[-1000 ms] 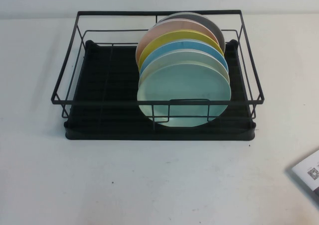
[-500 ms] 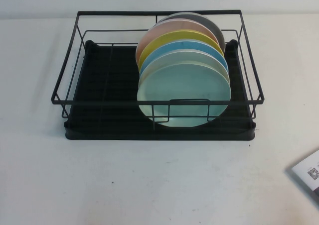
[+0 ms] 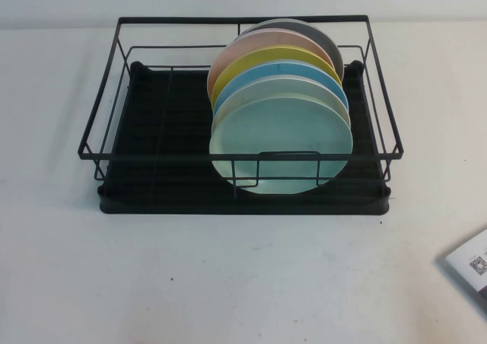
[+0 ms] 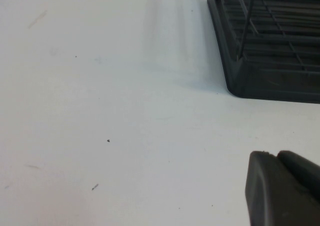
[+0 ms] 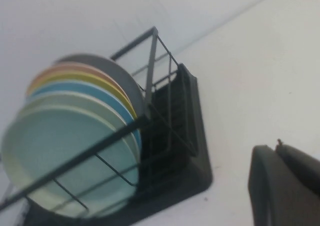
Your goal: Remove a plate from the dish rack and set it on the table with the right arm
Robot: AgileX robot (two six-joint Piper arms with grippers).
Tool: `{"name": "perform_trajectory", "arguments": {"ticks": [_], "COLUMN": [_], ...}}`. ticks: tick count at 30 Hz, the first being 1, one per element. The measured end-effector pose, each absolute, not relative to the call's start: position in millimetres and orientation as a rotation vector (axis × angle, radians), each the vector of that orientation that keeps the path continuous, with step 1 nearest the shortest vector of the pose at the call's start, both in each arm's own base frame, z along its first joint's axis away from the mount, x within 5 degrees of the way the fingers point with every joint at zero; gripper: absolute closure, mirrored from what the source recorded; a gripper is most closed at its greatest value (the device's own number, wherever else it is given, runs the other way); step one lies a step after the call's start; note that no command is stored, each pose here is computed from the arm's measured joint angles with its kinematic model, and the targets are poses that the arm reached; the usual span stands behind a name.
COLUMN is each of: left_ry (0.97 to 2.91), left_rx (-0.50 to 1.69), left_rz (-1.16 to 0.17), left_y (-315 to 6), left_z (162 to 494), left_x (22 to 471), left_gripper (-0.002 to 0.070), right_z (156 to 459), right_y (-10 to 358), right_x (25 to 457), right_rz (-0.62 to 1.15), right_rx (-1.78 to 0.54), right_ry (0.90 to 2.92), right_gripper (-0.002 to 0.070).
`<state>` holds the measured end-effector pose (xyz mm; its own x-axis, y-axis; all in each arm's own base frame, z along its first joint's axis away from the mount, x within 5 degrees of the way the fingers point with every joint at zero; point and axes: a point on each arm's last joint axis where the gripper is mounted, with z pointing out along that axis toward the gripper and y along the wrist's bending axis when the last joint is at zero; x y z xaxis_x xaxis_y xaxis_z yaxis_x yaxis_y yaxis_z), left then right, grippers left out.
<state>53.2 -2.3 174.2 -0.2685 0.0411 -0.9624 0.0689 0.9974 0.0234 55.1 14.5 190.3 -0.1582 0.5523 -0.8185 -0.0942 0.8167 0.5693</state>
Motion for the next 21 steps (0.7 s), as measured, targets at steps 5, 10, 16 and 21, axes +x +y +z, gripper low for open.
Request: {"name": "perform_trajectory", "arguments": {"ticks": [5,10,16,21], "left_ry": [1.843,1.843,1.843,1.843], "left_rx": [0.080,0.080,0.080,0.080], "left_rz": [-0.027,-0.027,-0.027,-0.027], "left_y": [-2.3,-2.3,-2.3,-2.3], "left_z": [174.2,174.2,174.2,174.2], "left_x": [53.2,53.2,53.2,53.2], "left_gripper": [0.0679,0.0679,0.0679,0.0679], "right_z": [195.4,196.6,214.2,254.2], "right_y": [13.2,12.5,17.0,27.0], "right_x": [55.6,55.7,55.7,76.5], "right_rz": [0.728,0.756,0.759,0.677], "right_rx": [0.510,0.545,0.481,0.311], "right_ry": [1.560,1.538,1.576,1.835], "right_gripper": [0.0694,0.0694,0.0694,0.0694]}}
